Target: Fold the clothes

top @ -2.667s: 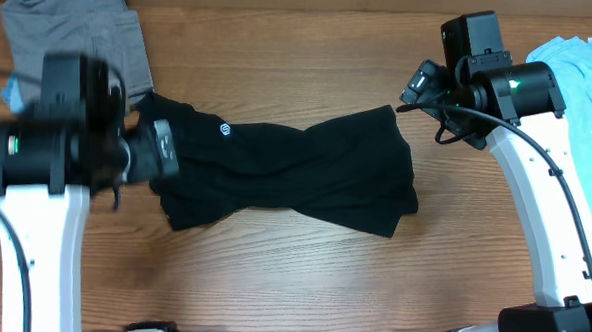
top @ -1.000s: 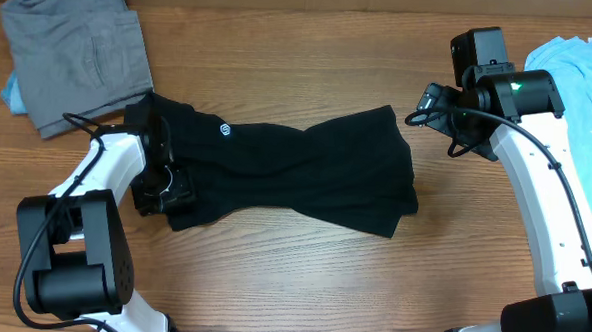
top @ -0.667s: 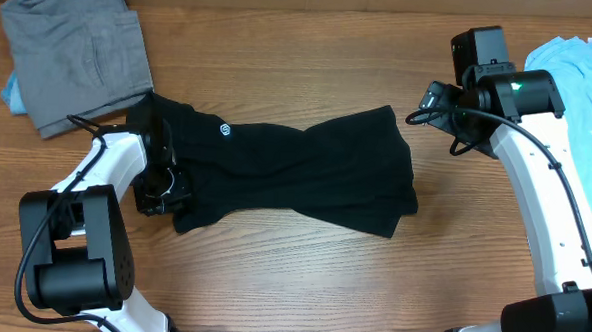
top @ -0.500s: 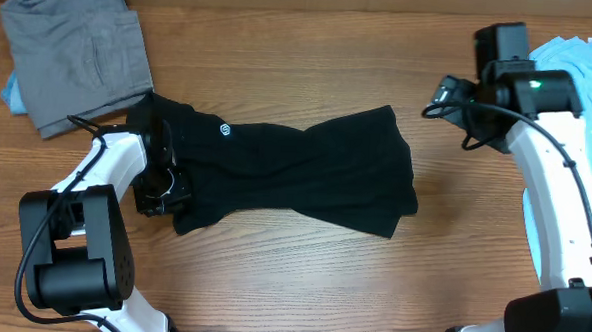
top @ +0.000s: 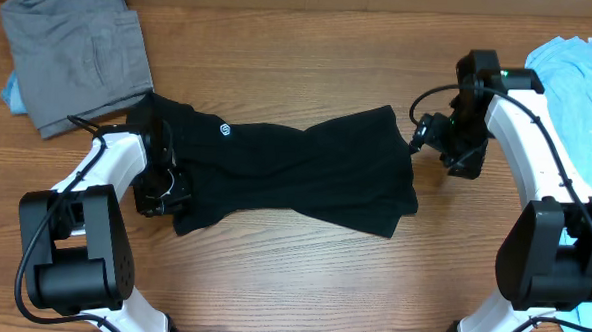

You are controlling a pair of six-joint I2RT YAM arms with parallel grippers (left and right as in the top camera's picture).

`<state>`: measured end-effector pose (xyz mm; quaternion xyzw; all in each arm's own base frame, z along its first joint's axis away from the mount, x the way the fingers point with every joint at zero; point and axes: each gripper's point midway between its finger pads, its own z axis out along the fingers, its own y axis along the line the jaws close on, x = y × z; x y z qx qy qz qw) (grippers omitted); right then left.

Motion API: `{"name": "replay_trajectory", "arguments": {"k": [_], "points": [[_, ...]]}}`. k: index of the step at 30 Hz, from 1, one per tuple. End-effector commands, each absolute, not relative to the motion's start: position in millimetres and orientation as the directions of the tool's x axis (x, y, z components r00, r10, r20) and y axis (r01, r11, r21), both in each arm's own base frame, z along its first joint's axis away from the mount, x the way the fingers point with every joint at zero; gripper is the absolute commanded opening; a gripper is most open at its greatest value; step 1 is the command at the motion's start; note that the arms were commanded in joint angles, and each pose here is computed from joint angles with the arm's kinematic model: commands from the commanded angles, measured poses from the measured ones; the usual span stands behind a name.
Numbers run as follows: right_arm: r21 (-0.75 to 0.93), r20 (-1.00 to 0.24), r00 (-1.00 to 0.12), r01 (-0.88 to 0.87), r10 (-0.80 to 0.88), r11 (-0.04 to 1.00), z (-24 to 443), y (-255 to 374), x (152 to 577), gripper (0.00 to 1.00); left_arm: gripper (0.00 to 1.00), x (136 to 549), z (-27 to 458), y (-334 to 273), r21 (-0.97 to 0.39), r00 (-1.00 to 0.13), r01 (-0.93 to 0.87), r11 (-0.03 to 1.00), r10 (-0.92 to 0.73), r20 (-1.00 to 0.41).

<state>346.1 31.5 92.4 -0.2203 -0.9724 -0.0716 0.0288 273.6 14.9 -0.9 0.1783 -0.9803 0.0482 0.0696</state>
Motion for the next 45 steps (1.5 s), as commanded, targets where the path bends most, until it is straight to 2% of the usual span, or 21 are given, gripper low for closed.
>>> {"name": "replay_trajectory", "arguments": {"k": [1,4,14,21,29,37,39,42,45], "points": [[0.238,0.13,-0.925,0.379,0.357,0.894,76,46,338,0.79,0.06,269,-7,17,-0.058,-0.922,-0.36,0.931,-0.346,0.173],[0.317,0.135,-0.934,0.357,0.33,0.879,59,59,337,0.69,0.06,269,-7,17,-0.058,-0.922,-0.36,0.931,-0.345,0.173],[0.322,0.131,-0.922,0.386,0.364,0.864,35,59,334,0.7,0.07,270,-7,17,-0.059,-0.923,-0.359,0.931,-0.346,0.167],[0.339,0.119,-0.918,0.396,0.379,0.853,25,62,335,0.66,0.08,270,-7,17,-0.059,-0.923,-0.359,0.931,-0.346,0.167],[0.358,0.097,-0.918,0.392,0.384,0.847,23,75,343,0.66,0.08,270,-7,17,-0.059,-0.923,-0.359,0.932,-0.345,0.168],[0.321,0.164,-0.918,0.396,0.362,0.86,-2,83,333,0.65,0.09,270,-7,18,-0.055,-0.923,-0.358,0.932,-0.345,0.167],[0.306,0.152,-0.917,0.399,0.369,0.865,-3,79,335,0.51,0.09,270,-7,18,-0.055,-0.924,-0.358,0.932,-0.345,0.167],[0.236,0.12,-0.904,0.427,0.41,0.873,-3,65,339,0.39,0.04,270,-7,18,-0.055,-0.923,-0.359,0.932,-0.346,0.167],[0.208,0.091,-0.899,0.439,0.429,0.874,6,59,348,0.25,0.04,270,-6,17,-0.055,-0.923,-0.359,0.932,-0.346,0.17]]}}
